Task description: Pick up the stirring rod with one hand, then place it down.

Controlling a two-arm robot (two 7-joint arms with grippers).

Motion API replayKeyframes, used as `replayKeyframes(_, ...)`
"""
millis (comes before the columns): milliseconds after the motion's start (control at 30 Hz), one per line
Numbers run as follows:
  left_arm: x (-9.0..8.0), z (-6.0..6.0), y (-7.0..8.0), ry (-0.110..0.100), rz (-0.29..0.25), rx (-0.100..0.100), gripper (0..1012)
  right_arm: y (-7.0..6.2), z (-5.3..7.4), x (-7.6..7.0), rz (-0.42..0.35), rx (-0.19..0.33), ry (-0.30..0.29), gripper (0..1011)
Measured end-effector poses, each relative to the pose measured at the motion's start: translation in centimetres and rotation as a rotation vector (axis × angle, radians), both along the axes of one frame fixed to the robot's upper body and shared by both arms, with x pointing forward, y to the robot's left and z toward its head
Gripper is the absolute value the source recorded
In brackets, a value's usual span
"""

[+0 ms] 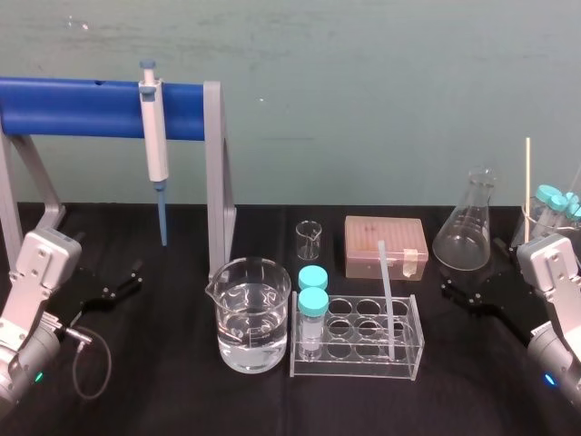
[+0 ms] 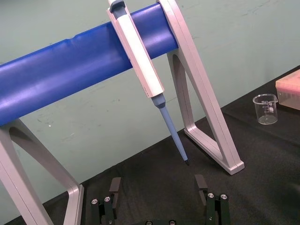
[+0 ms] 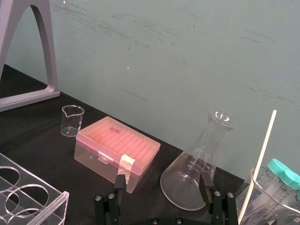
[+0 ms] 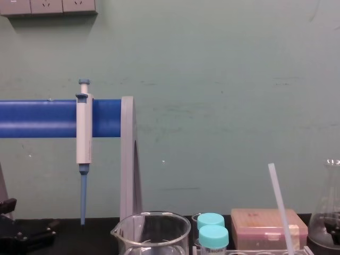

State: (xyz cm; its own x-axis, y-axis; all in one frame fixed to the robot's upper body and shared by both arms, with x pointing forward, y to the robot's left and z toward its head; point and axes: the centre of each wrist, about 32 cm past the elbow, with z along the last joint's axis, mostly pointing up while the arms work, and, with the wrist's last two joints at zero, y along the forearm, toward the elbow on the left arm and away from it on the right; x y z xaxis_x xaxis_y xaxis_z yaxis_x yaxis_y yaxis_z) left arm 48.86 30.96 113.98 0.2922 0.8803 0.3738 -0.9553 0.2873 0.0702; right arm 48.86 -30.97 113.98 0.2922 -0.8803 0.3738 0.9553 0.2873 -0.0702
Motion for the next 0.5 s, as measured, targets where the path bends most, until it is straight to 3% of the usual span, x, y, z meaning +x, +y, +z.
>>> replayKeyframes(500,0.0,0.0,0.0,0.0,0.0,0.0,1000,0.0,0.0,0.0,0.0,0.0,0.0,1003)
